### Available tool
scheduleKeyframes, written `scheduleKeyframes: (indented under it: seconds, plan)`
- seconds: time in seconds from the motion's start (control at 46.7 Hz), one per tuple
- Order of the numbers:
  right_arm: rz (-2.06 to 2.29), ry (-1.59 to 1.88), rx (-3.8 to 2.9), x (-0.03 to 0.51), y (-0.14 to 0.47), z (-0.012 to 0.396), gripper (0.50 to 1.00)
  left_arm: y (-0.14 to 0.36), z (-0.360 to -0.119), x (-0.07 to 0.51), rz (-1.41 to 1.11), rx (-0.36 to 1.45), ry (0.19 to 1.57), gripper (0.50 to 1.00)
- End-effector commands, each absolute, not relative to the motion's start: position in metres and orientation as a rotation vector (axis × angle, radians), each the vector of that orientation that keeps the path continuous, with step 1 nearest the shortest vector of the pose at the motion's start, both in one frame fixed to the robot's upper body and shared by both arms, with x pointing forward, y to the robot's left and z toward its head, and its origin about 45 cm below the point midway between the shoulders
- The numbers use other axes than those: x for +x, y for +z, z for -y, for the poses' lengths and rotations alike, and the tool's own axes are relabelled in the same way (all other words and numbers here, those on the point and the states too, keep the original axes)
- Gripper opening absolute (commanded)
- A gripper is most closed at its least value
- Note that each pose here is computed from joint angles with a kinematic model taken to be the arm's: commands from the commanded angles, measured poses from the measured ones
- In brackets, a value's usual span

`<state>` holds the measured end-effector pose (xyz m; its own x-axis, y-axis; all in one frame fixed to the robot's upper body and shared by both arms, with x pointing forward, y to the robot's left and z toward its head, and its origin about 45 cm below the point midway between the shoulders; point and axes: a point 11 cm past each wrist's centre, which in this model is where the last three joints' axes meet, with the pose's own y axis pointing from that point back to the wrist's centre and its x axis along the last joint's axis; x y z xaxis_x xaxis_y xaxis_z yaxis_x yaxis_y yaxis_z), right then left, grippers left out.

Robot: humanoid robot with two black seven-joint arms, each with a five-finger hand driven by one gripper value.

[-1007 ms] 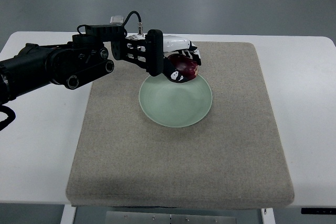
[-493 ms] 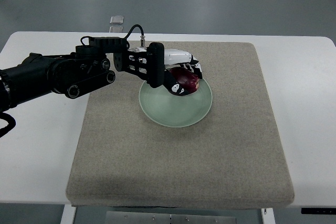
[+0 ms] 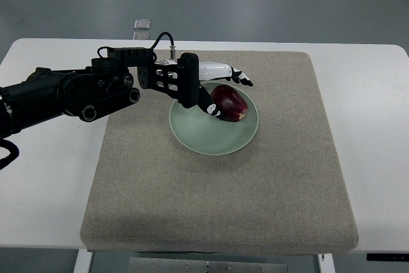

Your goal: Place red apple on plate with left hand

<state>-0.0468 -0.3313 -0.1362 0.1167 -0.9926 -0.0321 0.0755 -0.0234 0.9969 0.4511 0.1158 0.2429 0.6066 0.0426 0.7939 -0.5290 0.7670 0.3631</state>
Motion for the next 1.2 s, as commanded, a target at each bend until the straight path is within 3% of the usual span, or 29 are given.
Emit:
scheduleKeyframes:
  seconds: [0.0, 0.236, 0.514, 0.621, 0.686, 0.964, 1.179]
  plan:
    - [1.056, -1.176, 1.229, -0.047, -0.136, 0.331, 0.964, 0.244, -0.116, 0.452, 0.864, 0.623, 0.361, 0.881]
    - [1.056, -1.176, 1.229, -0.047, -0.136, 0.331, 0.964, 0.247, -0.132, 0.461, 0.871, 0.652, 0.403, 0.906]
    - [1.054, -1.176, 1.228, -0.047, -0.136, 0.331, 0.964, 0.253, -0.184, 0.492, 0.886, 0.764, 0.544, 0.924]
    - [1.054, -1.176, 1.228, -0.047, -0.136, 0.331, 0.964, 0.257, -0.195, 0.499, 0.883, 0.776, 0.589, 0.926]
    - [1.056, -1.176, 1.229, -0.047, -0.136, 0.331, 0.964, 0.260, -0.199, 0.502, 0.875, 0.768, 0.617, 0.951]
    - [1.056, -1.176, 1.229, -0.047, -0.136, 0.331, 0.964, 0.285, -0.198, 0.513, 0.771, 0.609, 0.790, 0.966]
    - [1.054, -1.176, 1.228, -0.047, -0.136, 0.331, 0.964, 0.309, -0.208, 0.526, 0.610, 0.426, 1.025, 0.964]
